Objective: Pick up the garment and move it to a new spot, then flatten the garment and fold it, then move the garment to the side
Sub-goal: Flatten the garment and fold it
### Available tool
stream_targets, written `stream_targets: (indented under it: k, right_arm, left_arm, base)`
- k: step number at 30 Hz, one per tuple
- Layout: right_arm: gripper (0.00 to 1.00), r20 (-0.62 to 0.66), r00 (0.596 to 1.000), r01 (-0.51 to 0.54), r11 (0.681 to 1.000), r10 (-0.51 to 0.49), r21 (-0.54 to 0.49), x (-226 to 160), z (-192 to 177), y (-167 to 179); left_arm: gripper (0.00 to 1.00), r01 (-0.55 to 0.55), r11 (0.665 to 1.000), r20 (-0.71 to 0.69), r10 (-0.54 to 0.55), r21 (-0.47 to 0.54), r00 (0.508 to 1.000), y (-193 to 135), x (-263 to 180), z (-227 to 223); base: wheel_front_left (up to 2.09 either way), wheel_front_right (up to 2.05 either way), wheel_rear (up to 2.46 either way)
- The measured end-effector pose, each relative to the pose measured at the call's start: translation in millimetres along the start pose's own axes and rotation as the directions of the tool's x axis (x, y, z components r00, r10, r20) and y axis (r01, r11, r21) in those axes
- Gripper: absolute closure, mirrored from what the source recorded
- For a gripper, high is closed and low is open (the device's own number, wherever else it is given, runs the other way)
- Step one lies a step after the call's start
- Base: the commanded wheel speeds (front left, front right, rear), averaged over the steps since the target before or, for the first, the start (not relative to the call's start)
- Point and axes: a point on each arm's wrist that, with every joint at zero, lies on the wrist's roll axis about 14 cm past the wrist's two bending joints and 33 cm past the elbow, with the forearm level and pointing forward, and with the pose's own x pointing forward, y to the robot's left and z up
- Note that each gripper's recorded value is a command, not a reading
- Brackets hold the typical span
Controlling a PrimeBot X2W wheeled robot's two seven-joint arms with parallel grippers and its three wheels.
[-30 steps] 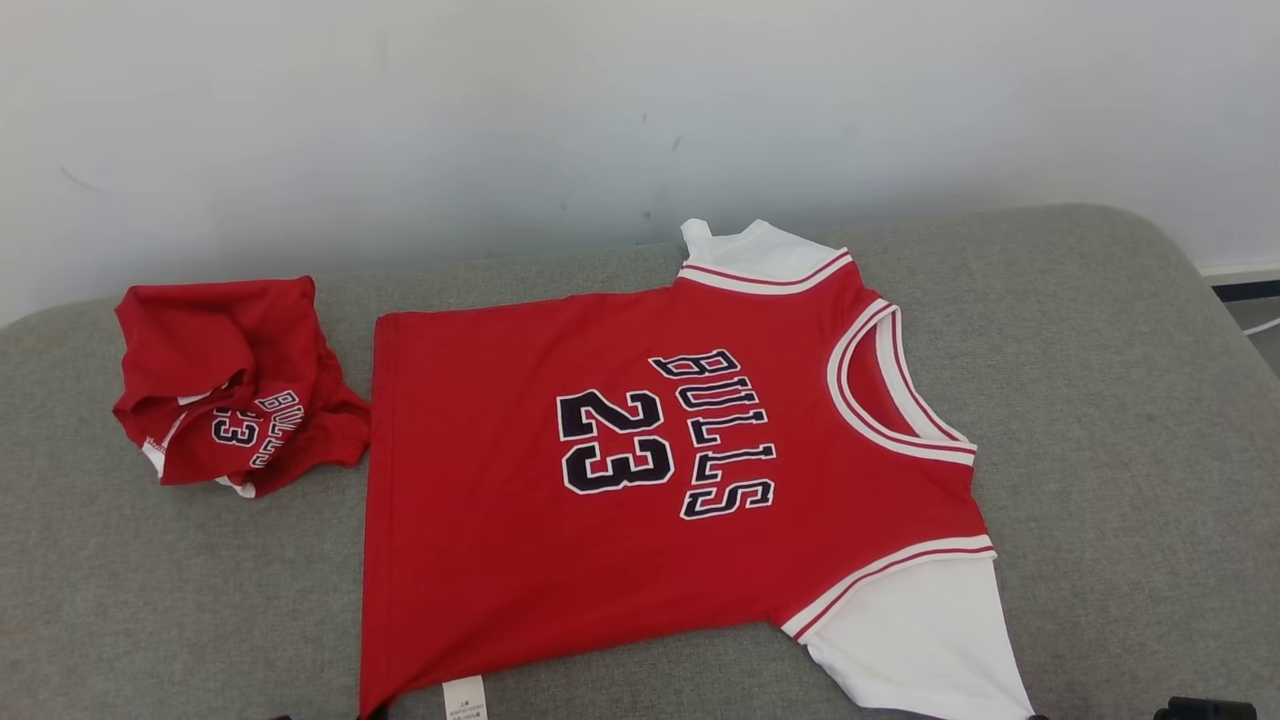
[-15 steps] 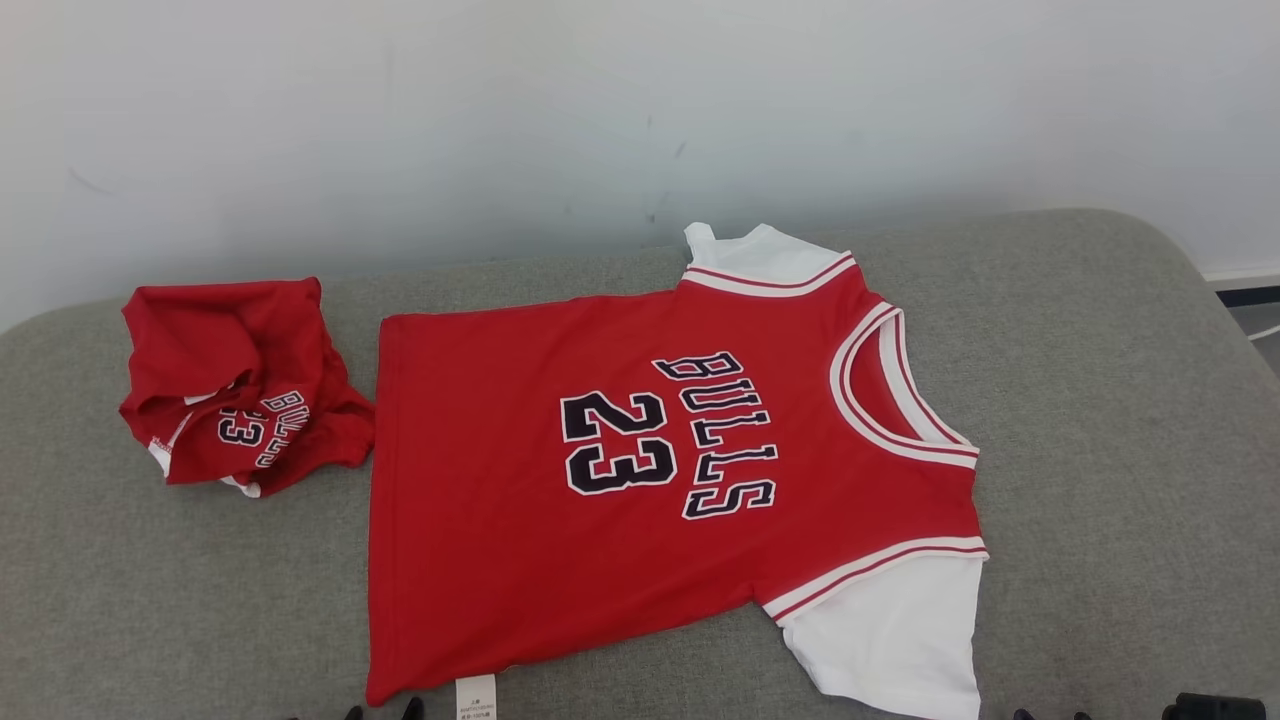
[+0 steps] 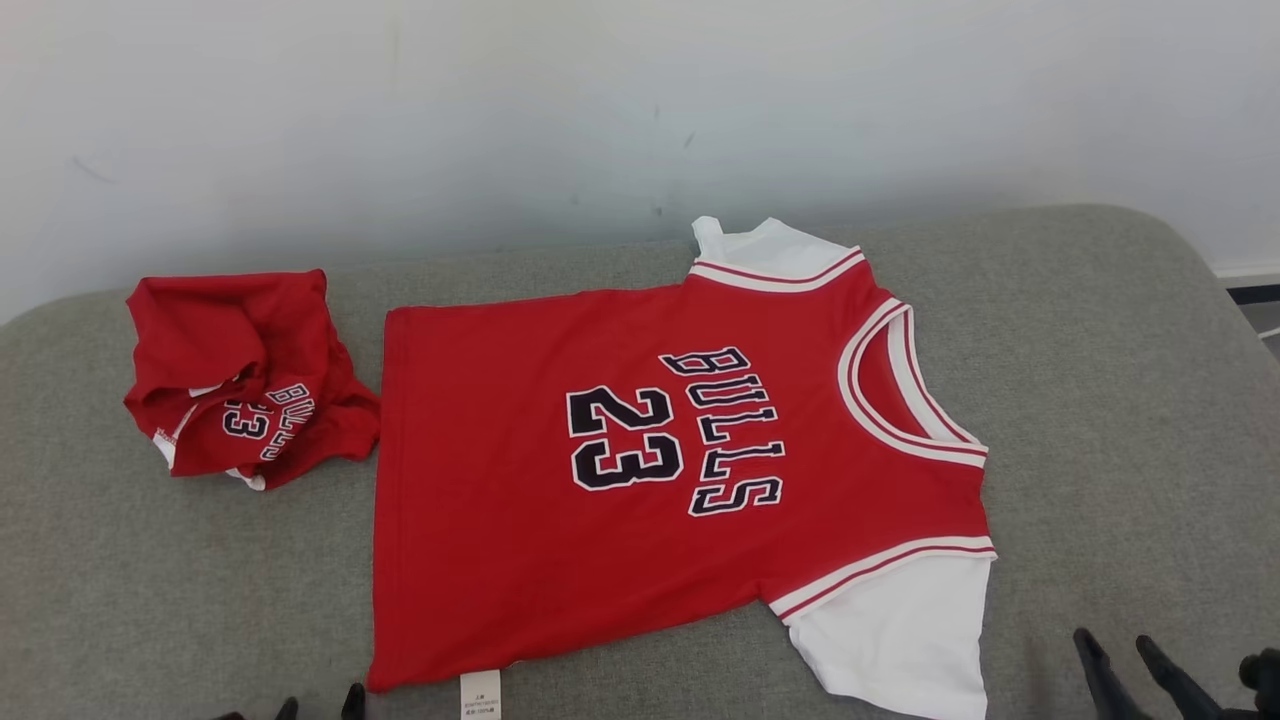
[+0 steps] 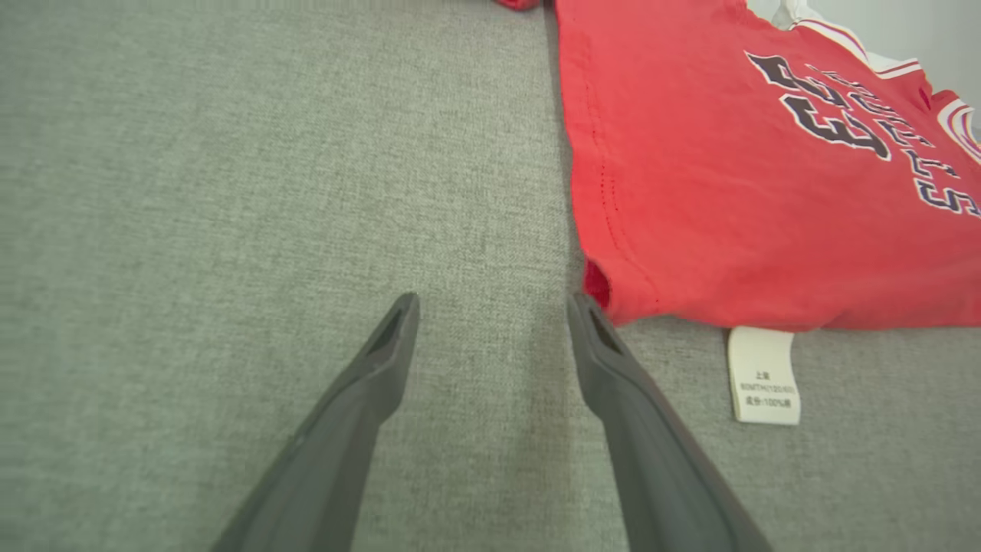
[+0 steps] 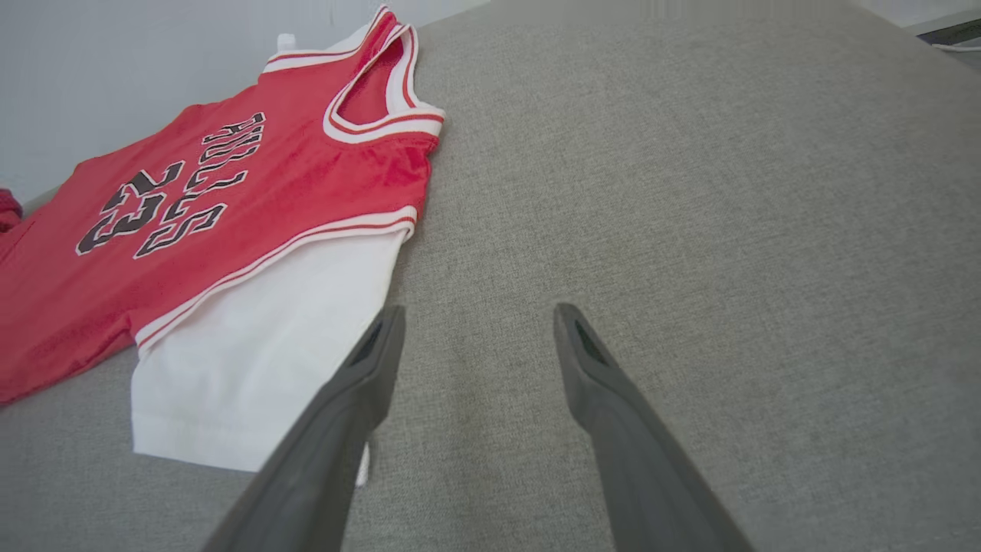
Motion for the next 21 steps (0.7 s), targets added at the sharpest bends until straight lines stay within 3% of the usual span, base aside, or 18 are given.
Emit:
stream_targets:
  k: [10, 16, 21]
  right_arm:
    - [0.0, 0.171, 0.982, -0.074, 0.997, 0.076, -0.02, 11.0, 48.2, 29.3]
    - [0.0, 0.268, 0.953, -0.123, 0.989, 0.139, -0.078, 16.4, 78.0, 55.0]
    - [0.0, 0.285, 0.948, -0.104, 0.983, 0.144, -0.152, 13.9, 82.0, 55.5]
  left_arm:
    - [0.0, 0.027, 0.999, 0.195, -0.032, 0.027, 0.98, -11.5, -2.9, 59.6]
    - [0.0, 0.033, 0.998, 0.246, -0.045, 0.05, 0.968, -17.8, -7.5, 71.4]
    - [0.0, 0.024, 0.999, 0.302, -0.037, 0.049, 0.953, -19.7, -7.8, 87.7]
  base:
    - [0.0, 0.0, 0.0]
    - [0.0, 0.0, 0.0]
    - [0.0, 0.0, 0.0]
